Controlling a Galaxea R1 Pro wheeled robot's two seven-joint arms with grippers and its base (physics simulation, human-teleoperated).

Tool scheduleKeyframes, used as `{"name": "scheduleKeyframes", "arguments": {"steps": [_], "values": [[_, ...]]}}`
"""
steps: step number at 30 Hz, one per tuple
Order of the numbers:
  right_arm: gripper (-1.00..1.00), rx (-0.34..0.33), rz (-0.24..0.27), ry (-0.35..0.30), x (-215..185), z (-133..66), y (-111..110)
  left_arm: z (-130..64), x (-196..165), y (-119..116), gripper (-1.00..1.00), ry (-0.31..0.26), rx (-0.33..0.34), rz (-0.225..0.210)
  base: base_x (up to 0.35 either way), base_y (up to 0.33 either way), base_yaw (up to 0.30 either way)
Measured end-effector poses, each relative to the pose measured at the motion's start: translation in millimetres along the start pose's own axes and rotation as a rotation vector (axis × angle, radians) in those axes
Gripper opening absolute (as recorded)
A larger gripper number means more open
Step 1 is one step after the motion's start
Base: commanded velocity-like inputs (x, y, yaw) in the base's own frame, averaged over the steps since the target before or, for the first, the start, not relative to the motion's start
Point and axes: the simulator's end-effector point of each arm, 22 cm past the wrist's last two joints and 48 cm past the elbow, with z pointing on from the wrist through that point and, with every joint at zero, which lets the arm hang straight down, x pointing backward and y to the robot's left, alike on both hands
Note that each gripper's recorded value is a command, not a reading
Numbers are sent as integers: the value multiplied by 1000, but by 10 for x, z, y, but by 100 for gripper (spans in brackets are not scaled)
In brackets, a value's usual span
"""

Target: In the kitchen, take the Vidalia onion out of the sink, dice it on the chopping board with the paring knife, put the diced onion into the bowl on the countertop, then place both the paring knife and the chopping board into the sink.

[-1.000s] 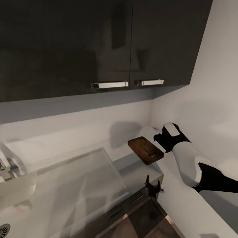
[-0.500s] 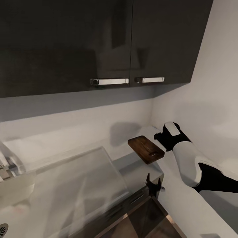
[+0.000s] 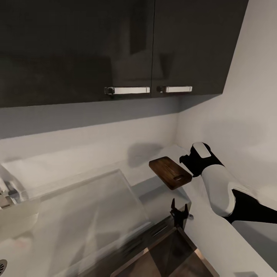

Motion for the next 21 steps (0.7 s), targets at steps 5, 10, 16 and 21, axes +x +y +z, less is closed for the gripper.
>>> {"name": "scheduleKeyframes", "arguments": {"steps": [5,10,16,21], "values": [[100,0,1,1,19,57,-18,60,-15,5,100,-1,0,0,0,0,0],[100,0,2,1,36,114,-38,122,-24,9,100,-1,0,0,0,0,0],[100,0,1,1,58,182,-58,198,-37,7,100,-1,1,0,0,0,0],[100,4,-1,1,79,243,-90,264,-45,12,100,-1,2,0,0,0,0]]}}
